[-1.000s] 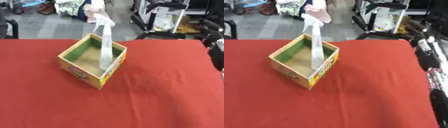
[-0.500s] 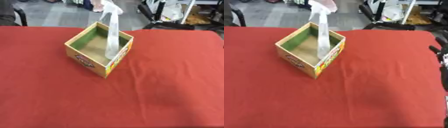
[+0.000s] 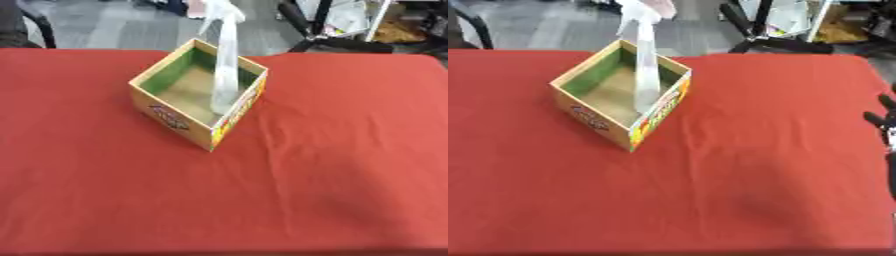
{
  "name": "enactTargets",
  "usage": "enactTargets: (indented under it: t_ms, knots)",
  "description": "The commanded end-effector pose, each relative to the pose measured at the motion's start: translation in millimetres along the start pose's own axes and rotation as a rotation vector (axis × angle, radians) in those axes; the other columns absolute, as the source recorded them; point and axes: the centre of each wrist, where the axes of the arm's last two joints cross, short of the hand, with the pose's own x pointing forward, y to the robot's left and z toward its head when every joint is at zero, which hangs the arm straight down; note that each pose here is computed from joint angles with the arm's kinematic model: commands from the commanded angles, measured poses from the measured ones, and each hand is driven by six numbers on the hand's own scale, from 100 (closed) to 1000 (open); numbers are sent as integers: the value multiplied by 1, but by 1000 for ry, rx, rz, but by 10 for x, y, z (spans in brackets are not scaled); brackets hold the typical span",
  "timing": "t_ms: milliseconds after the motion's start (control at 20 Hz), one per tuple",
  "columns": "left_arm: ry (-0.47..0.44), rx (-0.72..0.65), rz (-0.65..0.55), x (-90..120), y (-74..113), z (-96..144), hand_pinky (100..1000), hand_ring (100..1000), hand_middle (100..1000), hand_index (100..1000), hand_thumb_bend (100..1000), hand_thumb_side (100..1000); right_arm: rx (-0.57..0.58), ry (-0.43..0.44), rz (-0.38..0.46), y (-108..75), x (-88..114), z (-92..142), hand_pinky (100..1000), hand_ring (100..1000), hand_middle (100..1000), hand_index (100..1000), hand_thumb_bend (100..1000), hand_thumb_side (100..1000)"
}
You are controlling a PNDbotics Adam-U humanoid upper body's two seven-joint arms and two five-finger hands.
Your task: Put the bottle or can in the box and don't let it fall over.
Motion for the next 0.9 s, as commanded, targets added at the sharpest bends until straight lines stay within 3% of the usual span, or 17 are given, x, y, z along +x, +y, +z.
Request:
enactTargets:
  t_ms: [50,500,700,900]
  knots:
    - [-22,3,-24,45,35,-23,751,1000,1000,1000,283,1000,3,-24,24,-27,81,-66,875,1000,1000,940,100,527]
    - [-39,26,-34,62,39,-54,750,1000,1000,1000,275,1000,6,-48,43,-30,122,-132,873,1000,1000,940,100,524]
    - [-25,100,-81,88,169,38,751,1000,1000,1000,264,1000,-21,-58,75,-124,156,-125,874,1000,1000,921,100,523]
    - [19,252,-149,101,416,278,743,1000,1000,1000,236,1000,-108,-55,140,-376,204,-36,872,1000,1000,912,100,526]
